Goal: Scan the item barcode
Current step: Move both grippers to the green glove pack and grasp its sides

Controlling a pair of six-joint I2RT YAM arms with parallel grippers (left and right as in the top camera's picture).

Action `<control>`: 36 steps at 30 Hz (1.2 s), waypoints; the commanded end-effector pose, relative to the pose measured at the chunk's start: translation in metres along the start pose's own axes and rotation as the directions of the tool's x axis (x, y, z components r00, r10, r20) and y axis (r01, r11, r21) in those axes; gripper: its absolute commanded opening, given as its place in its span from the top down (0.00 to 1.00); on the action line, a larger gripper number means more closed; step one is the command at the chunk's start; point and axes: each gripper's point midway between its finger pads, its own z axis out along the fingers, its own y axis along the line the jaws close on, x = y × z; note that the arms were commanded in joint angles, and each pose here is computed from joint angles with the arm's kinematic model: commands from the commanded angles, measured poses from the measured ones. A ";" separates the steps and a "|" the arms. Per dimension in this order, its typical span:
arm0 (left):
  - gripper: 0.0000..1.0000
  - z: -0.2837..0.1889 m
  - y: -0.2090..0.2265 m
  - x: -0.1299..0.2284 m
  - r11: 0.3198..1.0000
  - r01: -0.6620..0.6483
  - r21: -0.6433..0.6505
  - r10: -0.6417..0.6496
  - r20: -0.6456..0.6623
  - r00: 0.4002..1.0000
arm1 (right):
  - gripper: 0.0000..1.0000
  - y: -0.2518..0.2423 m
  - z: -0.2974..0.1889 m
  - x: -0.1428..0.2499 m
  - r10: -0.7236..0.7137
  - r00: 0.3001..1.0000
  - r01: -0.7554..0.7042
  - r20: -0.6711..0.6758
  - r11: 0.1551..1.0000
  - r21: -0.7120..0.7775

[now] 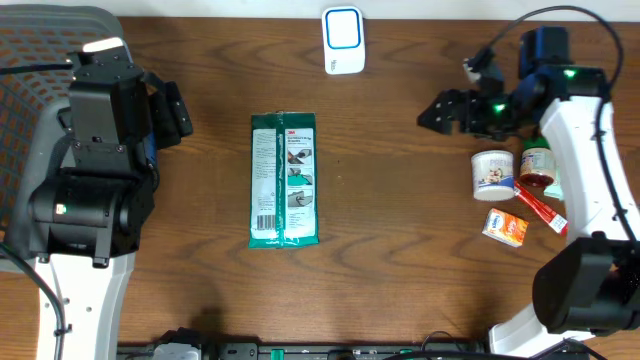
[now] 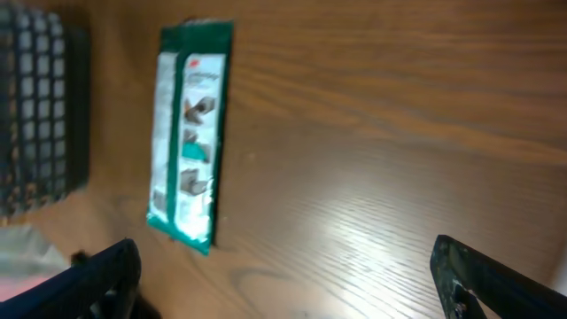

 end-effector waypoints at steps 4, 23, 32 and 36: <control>0.08 -0.003 -0.024 0.002 0.989 0.046 0.140 -0.043 -0.027 0.999 | 0.01 0.028 0.042 0.024 -0.053 0.996 0.048 -0.069 0.996 -0.081; 0.93 0.073 -0.082 0.140 0.958 0.056 0.281 0.111 -0.544 0.831 | 0.21 0.068 0.164 0.071 -0.063 0.998 0.063 -0.014 0.998 -0.030; 0.93 0.123 -0.092 0.215 0.971 0.034 0.235 0.157 -0.741 0.653 | 0.25 0.077 0.193 0.088 -0.002 0.999 0.002 -0.047 1.000 -0.009; 0.93 0.142 -0.095 0.237 0.975 0.021 0.221 0.164 -0.781 0.602 | 0.28 0.079 0.204 0.089 0.027 0.998 -0.029 -0.061 0.999 -0.040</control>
